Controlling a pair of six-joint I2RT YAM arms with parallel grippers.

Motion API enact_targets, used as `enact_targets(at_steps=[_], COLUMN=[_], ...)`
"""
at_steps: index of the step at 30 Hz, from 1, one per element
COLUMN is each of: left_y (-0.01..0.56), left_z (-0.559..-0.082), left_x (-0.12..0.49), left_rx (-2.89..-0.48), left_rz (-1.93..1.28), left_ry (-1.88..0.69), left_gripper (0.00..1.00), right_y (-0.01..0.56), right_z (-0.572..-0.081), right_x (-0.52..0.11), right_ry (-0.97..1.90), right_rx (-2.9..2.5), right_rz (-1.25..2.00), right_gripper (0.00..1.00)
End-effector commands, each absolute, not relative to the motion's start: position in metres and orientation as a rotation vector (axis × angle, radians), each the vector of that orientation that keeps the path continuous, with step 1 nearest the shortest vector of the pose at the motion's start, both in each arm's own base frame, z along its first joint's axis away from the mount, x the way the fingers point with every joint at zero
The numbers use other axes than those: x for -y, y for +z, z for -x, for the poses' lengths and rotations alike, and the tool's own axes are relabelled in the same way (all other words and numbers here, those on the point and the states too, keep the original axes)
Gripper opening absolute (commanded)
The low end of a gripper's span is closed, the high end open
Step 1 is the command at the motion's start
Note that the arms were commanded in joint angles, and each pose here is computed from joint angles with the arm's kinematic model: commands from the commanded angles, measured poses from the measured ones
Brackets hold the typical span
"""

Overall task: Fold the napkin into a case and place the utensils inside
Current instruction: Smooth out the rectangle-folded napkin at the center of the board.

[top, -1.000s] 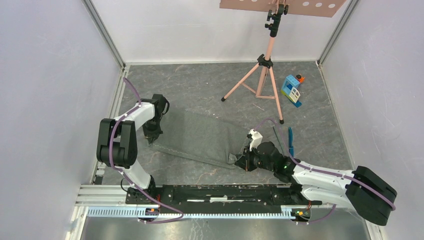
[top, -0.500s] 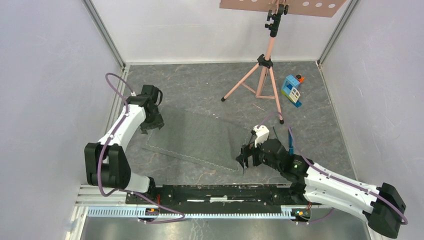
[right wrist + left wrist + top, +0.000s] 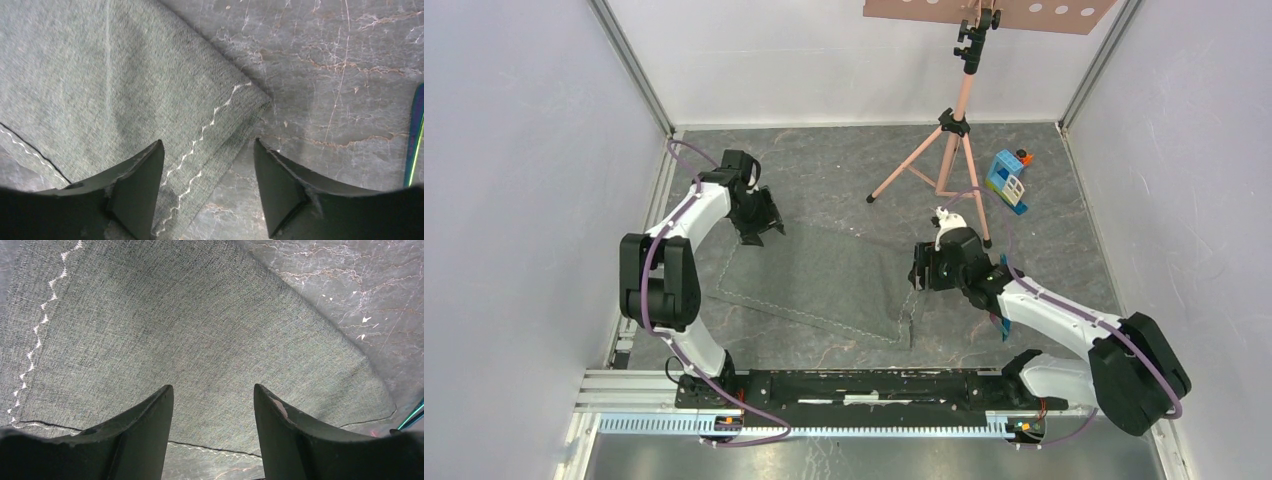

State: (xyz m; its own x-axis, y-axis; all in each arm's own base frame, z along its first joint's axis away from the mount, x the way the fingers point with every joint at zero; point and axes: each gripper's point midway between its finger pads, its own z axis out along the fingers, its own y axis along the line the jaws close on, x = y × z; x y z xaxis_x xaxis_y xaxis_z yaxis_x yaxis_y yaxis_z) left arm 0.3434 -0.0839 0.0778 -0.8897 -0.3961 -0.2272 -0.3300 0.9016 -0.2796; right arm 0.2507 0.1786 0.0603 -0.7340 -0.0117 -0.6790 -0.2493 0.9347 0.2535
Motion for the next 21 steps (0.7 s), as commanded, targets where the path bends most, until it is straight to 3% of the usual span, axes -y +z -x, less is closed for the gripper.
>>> enact_targets(at_steps=[1,4,10,12,21], left_y=[0.09,0.091,0.093,0.09,0.075], left_z=[-0.359,-0.364,-0.389,-0.397,-0.427], left_x=[0.077,0.056,0.034,0.026,-0.006], left_rx=[-2.751,-2.749,-2.72,-2.721,-2.73], left_rz=[0.465,0.461,0.513,0.518,0.545], left_ry=[-0.31,-0.186,-0.205,-0.174,-0.104], left_gripper=[0.67,0.67,0.68,0.74,0.73], right_y=[0.069,0.064,0.056,0.056,0.052], right_z=[-0.268,-0.271,-0.273,-0.274,-0.271], right_x=[-0.185,-0.183,-0.183,-0.182,-0.184], right_ry=[0.501,0.526,0.578,0.583,0.62], right_rx=[-2.298,-2.281,-2.284,-2.284,-2.279], right_rz=[0.155,0.113,0.069,0.056,0.043], right_gripper=[0.67,0.62,0.61,0.59,0.57])
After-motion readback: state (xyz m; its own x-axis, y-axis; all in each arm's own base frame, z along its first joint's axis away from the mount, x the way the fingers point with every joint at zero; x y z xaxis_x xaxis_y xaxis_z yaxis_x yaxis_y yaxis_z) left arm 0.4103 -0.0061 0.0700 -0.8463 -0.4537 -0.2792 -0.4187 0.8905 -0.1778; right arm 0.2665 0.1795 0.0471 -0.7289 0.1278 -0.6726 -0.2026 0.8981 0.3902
